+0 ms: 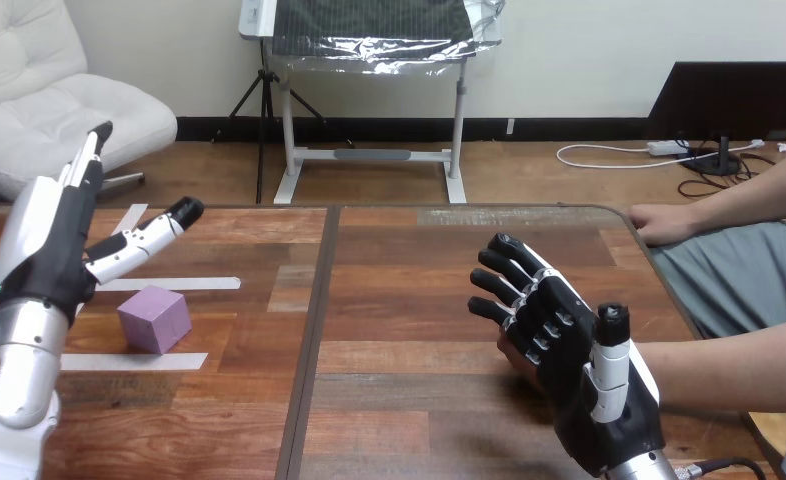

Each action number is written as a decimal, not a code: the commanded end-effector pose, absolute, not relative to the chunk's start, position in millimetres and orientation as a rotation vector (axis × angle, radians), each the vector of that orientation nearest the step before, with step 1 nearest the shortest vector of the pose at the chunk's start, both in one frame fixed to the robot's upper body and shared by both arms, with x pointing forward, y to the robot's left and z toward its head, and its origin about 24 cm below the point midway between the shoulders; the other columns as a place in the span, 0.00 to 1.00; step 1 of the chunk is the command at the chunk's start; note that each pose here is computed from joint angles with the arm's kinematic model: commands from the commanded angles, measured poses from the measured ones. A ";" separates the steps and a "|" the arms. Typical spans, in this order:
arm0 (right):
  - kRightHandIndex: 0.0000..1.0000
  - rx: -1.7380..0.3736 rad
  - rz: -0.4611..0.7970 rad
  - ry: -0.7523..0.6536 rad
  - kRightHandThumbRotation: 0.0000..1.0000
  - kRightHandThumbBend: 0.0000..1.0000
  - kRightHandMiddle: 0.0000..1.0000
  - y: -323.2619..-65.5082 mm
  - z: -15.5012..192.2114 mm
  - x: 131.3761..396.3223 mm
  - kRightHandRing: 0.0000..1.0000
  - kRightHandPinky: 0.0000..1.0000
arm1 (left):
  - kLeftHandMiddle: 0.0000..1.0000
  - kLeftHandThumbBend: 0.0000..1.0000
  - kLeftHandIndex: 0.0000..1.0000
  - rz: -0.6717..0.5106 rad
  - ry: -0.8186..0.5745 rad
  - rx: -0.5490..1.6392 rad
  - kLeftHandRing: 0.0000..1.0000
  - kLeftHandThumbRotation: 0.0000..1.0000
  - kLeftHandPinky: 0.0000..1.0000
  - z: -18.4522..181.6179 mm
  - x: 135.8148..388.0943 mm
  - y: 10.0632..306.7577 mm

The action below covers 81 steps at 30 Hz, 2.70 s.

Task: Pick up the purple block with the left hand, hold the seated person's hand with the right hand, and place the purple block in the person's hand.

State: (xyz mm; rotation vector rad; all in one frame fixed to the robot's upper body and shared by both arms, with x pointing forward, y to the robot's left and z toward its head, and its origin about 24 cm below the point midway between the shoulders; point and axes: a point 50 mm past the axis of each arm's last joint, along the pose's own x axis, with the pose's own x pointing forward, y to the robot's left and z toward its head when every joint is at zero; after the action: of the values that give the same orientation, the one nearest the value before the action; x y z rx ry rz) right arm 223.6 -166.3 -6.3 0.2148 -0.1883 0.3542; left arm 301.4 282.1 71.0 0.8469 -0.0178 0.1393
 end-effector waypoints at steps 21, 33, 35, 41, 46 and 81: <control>0.88 0.202 0.365 -0.308 0.98 1.00 0.89 -163.4 17.6 239.8 0.88 0.82 | 1.00 0.90 1.00 0.175 0.045 1.040 1.00 0.71 1.00 76.5 330.6 275.1; 0.88 0.196 0.373 -0.309 0.98 1.00 0.89 -165.0 17.6 238.7 0.88 0.81 | 1.00 0.89 1.00 0.188 0.106 1.051 1.00 0.69 1.00 64.9 331.3 276.6; 0.89 0.193 0.375 -0.310 0.98 0.99 0.89 -165.3 17.8 238.9 0.88 0.81 | 1.00 0.89 1.00 0.185 0.125 1.049 1.00 0.69 1.00 62.8 331.7 276.8; 0.89 0.195 0.379 -0.308 0.97 0.98 0.89 -165.6 17.6 238.9 0.88 0.81 | 1.00 0.88 1.00 0.186 0.152 1.055 1.00 0.66 1.00 57.4 331.8 277.9; 0.89 0.197 0.379 -0.305 0.96 0.98 0.89 -165.6 17.6 238.9 0.88 0.81 | 1.00 0.94 1.00 0.180 0.181 1.087 1.00 0.69 1.00 52.0 331.7 278.7; 0.88 0.200 0.381 -0.315 0.93 0.97 0.88 -164.5 19.1 238.9 0.87 0.78 | 1.00 0.92 1.00 0.125 0.337 1.129 1.00 0.70 1.00 28.8 329.2 277.7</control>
State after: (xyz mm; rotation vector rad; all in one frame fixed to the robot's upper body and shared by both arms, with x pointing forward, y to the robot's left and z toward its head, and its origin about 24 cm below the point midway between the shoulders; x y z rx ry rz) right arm 223.7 -166.9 -5.2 0.2116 -0.1939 0.3621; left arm 305.9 286.6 3.2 1.1227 0.4295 0.1066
